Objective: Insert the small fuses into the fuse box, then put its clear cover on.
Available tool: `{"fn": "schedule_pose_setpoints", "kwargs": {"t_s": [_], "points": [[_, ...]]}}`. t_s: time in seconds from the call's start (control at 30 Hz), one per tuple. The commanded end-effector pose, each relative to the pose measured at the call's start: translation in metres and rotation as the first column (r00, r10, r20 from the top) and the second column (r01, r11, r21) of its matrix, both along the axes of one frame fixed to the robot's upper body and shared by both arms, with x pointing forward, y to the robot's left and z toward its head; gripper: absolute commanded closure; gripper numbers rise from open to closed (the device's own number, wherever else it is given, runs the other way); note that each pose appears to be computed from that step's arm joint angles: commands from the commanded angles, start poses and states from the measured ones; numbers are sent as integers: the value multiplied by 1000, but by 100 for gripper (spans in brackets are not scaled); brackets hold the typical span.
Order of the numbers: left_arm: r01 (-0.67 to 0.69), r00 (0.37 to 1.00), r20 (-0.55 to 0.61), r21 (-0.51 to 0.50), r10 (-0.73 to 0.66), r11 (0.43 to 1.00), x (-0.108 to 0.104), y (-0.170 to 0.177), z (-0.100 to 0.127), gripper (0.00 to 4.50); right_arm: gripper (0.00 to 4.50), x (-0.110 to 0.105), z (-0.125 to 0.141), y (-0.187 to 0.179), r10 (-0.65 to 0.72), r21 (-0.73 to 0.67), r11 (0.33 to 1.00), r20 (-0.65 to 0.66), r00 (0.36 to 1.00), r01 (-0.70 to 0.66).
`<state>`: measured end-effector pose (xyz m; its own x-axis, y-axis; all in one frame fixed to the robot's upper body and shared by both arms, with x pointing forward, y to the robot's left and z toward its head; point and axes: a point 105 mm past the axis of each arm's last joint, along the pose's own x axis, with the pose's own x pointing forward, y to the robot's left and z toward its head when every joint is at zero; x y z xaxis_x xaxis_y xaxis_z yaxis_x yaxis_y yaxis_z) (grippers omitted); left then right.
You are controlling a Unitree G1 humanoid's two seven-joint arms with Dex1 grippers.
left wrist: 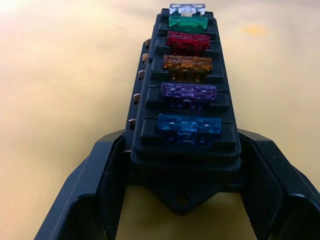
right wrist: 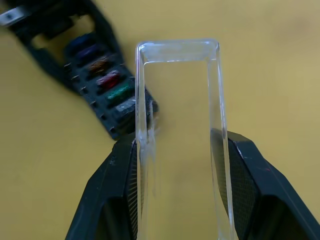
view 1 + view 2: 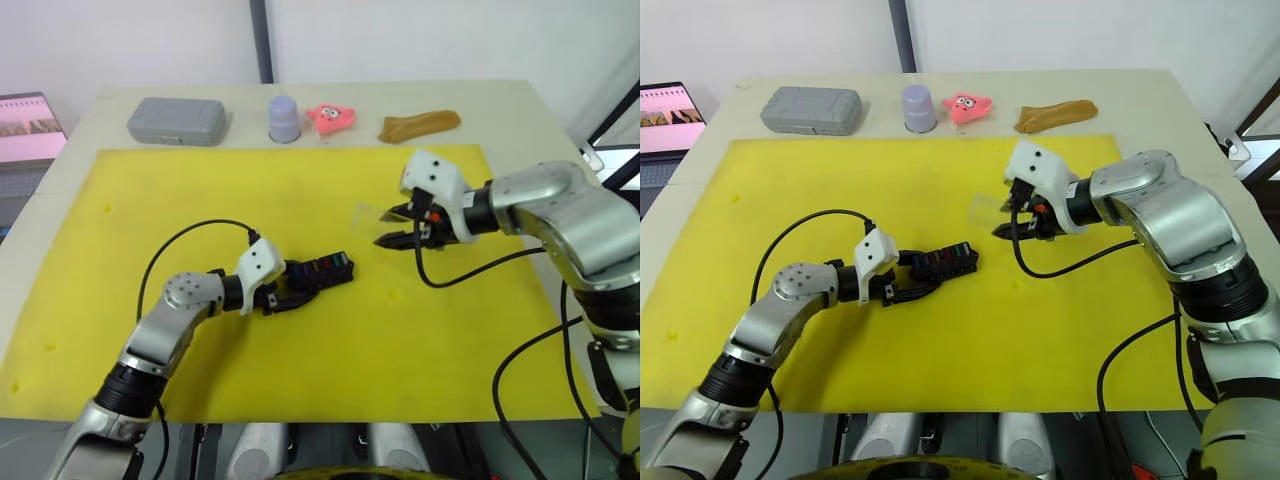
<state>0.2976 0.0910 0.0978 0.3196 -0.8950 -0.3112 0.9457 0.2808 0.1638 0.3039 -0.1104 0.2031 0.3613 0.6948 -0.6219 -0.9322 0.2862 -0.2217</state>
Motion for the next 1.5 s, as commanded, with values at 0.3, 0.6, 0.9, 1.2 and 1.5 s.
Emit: {"fn": "schedule_pose_setpoints", "kwargs": {"t_s": [0.3,0.6,0.9,1.2,1.5], "points": [[283,959,-25,19,-283,959,-2,-15,-6,193,281,-19,-19,48,153,-15,988,-66,986,-155],[305,952,-34,25,-304,952,-1,-15,-7,193,281,-18,-34,64,153,-66,985,-85,985,-159],[297,955,-32,29,-296,955,0,-14,-9,193,281,-15,-39,66,137,-103,984,-74,988,-145],[294,956,-34,26,-293,955,-1,-16,-11,193,281,-16,-46,67,140,-130,980,-67,988,-148],[296,955,-37,22,-295,955,-2,-18,-11,193,281,-19,-50,66,143,-153,976,-69,987,-152]]}}
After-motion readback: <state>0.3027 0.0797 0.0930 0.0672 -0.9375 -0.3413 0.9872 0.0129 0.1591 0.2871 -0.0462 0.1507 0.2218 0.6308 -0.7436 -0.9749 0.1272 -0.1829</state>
